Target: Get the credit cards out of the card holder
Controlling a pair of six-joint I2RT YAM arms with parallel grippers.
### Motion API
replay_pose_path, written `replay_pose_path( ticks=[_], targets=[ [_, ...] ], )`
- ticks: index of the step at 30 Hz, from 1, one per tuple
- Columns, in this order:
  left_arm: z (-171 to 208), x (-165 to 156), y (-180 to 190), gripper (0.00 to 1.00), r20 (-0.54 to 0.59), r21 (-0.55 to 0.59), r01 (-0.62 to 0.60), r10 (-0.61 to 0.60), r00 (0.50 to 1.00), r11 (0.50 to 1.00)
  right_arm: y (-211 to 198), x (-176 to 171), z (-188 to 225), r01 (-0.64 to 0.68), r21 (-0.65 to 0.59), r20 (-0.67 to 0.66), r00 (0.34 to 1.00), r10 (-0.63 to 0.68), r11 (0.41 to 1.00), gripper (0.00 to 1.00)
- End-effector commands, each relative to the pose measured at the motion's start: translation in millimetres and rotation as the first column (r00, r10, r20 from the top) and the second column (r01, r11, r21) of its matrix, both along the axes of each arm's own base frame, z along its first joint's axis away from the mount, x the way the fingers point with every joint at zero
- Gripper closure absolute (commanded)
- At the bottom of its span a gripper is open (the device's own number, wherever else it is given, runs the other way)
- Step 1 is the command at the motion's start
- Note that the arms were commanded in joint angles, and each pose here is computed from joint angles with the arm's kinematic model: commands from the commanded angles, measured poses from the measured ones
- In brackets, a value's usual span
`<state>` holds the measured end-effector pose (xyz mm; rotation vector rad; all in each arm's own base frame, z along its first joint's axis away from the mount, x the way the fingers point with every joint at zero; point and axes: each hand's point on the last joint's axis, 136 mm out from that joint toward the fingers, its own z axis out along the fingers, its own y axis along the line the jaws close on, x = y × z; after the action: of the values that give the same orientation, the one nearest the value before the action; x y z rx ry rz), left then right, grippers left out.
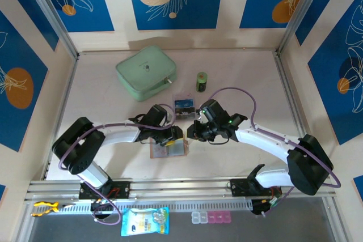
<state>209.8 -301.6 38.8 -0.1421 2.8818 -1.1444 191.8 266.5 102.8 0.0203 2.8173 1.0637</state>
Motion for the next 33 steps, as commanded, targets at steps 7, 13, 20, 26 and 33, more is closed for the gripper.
replay_pose_path(
  ticks=[7,13,20,26,33],
  targets=[
    [13,-2,1,0.47,0.034,-0.002,0.011,-0.010,0.999,1.000,7,-7,-1,-0.019,0.009,-0.028,0.999,0.019,1.000,0.83],
    [26,0,20,0.47,0.101,0.049,-0.015,0.010,0.995,0.999,26,-6,-3,-0.060,0.011,-0.036,0.998,0.061,0.998,0.83],
    [22,-9,53,0.50,0.095,0.062,-0.081,0.075,0.993,0.995,50,-6,-10,-0.112,0.011,-0.056,0.992,0.112,0.994,0.83],
    [16,-14,85,0.57,0.091,0.069,-0.151,0.144,0.985,0.986,70,-7,-19,-0.159,0.003,-0.077,0.984,0.159,0.987,0.84],
    [7,-20,103,0.72,0.079,0.077,-0.184,0.178,0.981,0.980,85,-8,-30,-0.197,-0.008,-0.109,0.975,0.195,0.980,0.83]
  ],
)
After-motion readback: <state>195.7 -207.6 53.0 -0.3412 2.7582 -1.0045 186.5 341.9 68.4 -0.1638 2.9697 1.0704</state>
